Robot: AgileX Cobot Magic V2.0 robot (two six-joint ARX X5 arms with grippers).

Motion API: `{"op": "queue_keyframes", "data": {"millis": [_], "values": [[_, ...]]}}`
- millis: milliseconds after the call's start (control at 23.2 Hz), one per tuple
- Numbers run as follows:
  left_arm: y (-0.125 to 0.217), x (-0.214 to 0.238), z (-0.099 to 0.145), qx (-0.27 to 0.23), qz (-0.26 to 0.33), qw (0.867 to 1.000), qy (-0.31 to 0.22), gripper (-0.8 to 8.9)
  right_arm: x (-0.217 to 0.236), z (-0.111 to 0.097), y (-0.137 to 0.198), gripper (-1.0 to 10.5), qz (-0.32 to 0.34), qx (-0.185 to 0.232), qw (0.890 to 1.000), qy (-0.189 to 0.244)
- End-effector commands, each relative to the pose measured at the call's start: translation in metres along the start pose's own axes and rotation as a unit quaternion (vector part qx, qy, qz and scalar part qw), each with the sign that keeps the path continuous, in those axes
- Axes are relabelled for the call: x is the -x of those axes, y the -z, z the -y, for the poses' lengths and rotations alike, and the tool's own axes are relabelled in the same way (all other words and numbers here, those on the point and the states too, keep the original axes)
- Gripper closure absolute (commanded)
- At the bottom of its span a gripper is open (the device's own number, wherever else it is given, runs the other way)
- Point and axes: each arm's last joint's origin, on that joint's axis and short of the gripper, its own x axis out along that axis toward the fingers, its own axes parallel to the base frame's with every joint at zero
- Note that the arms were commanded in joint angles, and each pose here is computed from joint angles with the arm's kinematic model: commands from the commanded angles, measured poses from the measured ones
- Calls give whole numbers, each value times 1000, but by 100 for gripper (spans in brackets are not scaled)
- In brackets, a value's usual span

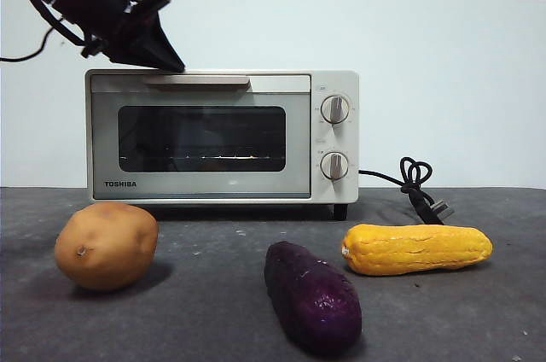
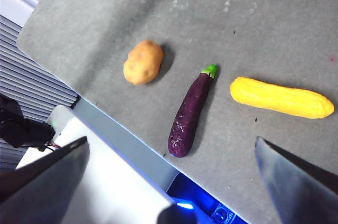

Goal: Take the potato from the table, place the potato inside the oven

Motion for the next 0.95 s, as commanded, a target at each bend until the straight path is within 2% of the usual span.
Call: {"op": "queue_keyframes", "data": {"millis": [43,216,432,691,950], "values": [[11,-11,1,-16,-28,999,4,822,0,0,-2,285,8,-1,1000,1],[15,-15,7,-35,-53,998,-1,821,0,0,-2,285,9,-1,1000,2],[23,-15,12,-20,-91,996,6,821,0,0,-2,285,9,-1,1000,2],[32,-14,22,6,-137,989,61,821,0,0,-2,285,10,0,1000,2],[38,-3,36,38,-187,976,105,821,0,0,-3,285,14,3,1000,2]]}}
